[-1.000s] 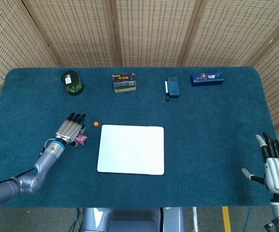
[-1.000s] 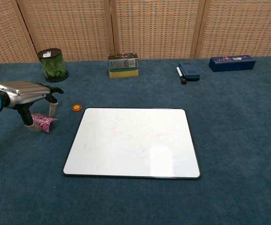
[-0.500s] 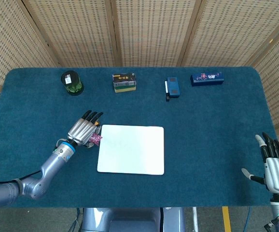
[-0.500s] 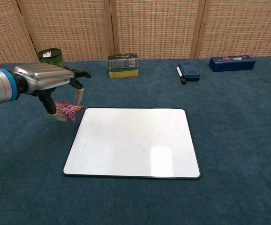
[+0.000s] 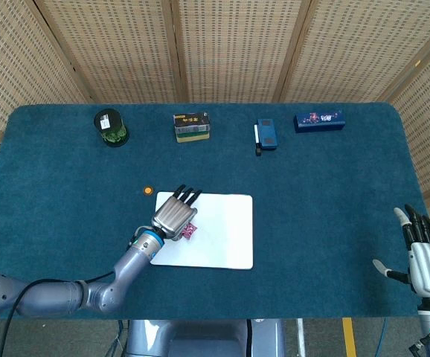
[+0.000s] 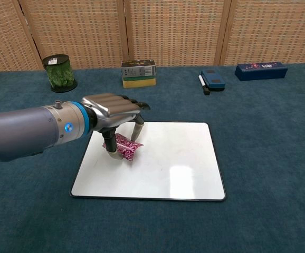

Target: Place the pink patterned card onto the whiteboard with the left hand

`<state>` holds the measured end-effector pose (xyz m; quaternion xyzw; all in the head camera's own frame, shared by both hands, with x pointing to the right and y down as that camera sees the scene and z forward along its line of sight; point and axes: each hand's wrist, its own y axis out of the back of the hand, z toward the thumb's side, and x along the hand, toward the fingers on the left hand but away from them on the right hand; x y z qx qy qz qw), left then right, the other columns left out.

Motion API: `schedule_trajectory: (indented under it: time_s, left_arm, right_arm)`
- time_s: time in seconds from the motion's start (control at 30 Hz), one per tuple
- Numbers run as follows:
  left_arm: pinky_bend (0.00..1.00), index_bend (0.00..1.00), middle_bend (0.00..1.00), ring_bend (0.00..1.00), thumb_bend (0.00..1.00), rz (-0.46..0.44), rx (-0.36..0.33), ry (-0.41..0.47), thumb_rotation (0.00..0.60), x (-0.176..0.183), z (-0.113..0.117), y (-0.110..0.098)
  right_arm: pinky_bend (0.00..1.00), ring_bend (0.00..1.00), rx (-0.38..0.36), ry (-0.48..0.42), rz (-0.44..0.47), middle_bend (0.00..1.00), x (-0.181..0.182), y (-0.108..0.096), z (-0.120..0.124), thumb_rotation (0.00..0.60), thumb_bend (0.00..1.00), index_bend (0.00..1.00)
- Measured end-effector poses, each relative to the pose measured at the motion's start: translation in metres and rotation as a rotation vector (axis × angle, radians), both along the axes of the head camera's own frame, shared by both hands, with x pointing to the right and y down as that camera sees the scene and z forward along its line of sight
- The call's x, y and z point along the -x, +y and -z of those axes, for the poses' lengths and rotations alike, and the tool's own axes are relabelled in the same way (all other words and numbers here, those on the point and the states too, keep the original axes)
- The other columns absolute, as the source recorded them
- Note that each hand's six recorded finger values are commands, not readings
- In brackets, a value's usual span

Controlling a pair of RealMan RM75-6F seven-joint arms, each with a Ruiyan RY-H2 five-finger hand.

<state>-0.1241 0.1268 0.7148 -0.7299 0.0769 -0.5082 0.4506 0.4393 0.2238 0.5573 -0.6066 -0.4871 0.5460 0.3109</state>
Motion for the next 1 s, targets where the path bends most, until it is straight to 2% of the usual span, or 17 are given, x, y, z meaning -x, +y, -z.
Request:
schedule_trajectory:
  time_s: [0.07, 0.13, 0.27, 0.5, 0.6, 0.77, 1.0]
  left_arm:
    - [0.00, 0.38, 0.00, 0.00, 0.18, -0.002, -0.004, -0.007, 0.600, -0.008, -0.002, 0.002]
    - [0.00, 0.26, 0.00, 0.00, 0.17, -0.003, -0.011, -0.013, 0.600, -0.014, -0.003, 0.003]
    - [0.00, 0.16, 0.00, 0.00, 0.15, 0.001, -0.019, -0.012, 0.600, -0.018, -0.001, 0.004]
    - [0.00, 0.16, 0.00, 0.00, 0.17, 0.028, -0.049, 0.005, 0.600, -0.013, 0.015, -0.007]
    - [0.00, 0.19, 0.00, 0.00, 0.18, 0.055, -0.072, 0.011, 0.600, -0.004, 0.024, -0.021]
    - [0.00, 0.25, 0.00, 0.00, 0.19, 0.127, -0.114, 0.002, 0.600, 0.026, 0.036, -0.054]
    - [0.00, 0.34, 0.00, 0.00, 0.22, 0.209, -0.095, -0.050, 0.600, 0.067, 0.018, -0.085]
  right_arm:
    - [0.00, 0.00, 0.001, -0.001, 0.000, 0.00, 0.000, 0.000, 0.000, 0.600, 0.00, 0.00]
    - [0.00, 0.00, 0.002, -0.002, -0.001, 0.00, 0.000, 0.000, 0.000, 0.600, 0.00, 0.00]
    - [0.00, 0.00, 0.002, -0.002, -0.001, 0.00, 0.000, 0.000, 0.000, 0.600, 0.00, 0.00]
    - [0.00, 0.00, 0.005, -0.001, 0.000, 0.00, 0.001, 0.000, 0.000, 0.600, 0.00, 0.00]
    - [0.00, 0.00, 0.006, 0.000, -0.002, 0.00, 0.001, -0.001, -0.001, 0.600, 0.00, 0.00]
    - [0.00, 0.00, 0.010, -0.001, -0.007, 0.00, 0.000, -0.001, -0.002, 0.600, 0.00, 0.00]
    - [0.00, 0.00, 0.015, 0.000, -0.011, 0.00, 0.000, -0.002, -0.002, 0.600, 0.00, 0.00]
